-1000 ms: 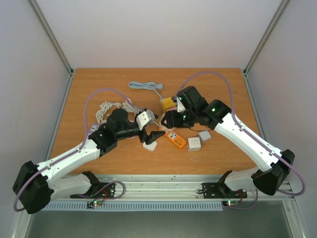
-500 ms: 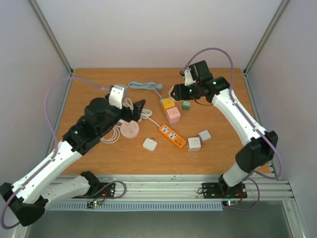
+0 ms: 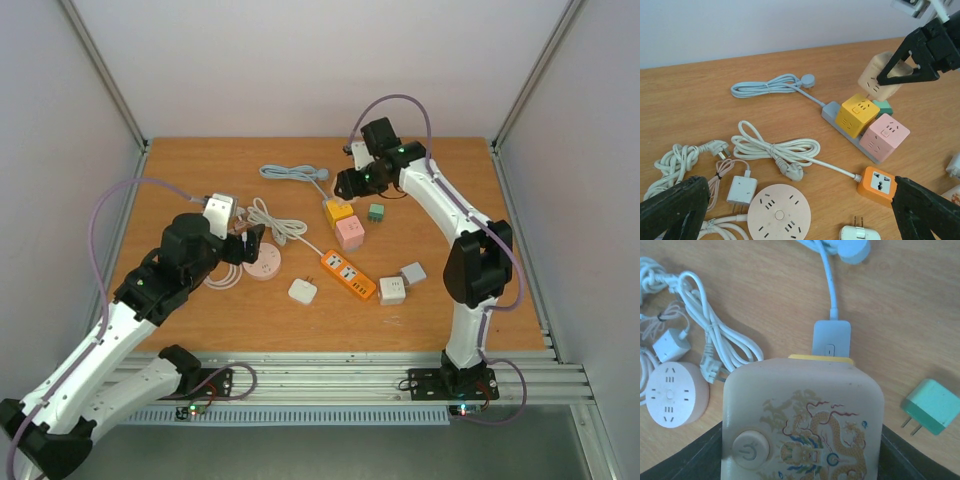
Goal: Insert the plug
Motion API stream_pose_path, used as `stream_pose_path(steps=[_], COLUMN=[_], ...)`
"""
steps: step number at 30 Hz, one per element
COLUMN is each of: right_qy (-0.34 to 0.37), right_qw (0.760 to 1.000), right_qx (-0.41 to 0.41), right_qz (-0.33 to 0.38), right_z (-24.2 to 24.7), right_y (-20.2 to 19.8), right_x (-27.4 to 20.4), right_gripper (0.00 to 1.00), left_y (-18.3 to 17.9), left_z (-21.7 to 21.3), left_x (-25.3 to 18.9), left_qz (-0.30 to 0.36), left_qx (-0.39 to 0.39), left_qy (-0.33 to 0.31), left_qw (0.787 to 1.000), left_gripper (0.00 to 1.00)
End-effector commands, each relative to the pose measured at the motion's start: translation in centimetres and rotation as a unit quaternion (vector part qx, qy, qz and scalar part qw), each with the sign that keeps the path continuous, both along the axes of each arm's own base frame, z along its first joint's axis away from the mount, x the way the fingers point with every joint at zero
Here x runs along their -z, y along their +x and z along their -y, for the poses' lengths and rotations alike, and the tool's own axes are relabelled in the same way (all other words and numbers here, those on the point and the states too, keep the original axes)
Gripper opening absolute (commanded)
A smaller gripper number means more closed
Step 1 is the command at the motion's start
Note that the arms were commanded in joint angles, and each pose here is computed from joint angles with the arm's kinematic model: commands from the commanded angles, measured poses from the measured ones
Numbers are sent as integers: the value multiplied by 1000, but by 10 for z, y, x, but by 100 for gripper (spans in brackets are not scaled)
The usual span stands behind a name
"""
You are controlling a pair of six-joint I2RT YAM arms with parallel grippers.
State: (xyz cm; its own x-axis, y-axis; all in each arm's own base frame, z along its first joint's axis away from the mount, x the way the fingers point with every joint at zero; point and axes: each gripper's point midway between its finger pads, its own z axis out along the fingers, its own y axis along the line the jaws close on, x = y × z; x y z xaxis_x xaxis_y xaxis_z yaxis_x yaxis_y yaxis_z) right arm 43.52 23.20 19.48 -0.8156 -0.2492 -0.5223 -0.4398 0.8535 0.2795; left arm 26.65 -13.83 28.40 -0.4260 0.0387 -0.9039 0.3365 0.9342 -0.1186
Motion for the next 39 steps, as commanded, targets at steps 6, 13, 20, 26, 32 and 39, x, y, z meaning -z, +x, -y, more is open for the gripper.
stream_pose_path(steps=[6,13,20,26,32,39], right_qy=[-23,-28,-35,-33,-41,-18], right_qw=[1000,999,999,999,998,999], right_qx=[-1,11,19,21,24,28], right_qz=[-16,-18,-24,-34,-41,-24], right_z=[5,6,7,5,7,2], right_y=[4,10,15,15,16,16], right_x=[14,22,33,38,46,21], right_gripper=[47,47,47,46,46,44], left_y=[4,4,4,3,1,1], left_z=[-5,-4,-5,-5,-6,-6], left_x=[-7,-7,-5,-7,-12,-11], left_qz=[26,26,26,30,45,43], left_qx=[-8,-7,-10,-8,-6,-6], left_qy=[9,7,10,6,-2,-1], left_qw=[1000,1000,1000,1000,999,999], left_gripper=[99,99,99,99,99,99])
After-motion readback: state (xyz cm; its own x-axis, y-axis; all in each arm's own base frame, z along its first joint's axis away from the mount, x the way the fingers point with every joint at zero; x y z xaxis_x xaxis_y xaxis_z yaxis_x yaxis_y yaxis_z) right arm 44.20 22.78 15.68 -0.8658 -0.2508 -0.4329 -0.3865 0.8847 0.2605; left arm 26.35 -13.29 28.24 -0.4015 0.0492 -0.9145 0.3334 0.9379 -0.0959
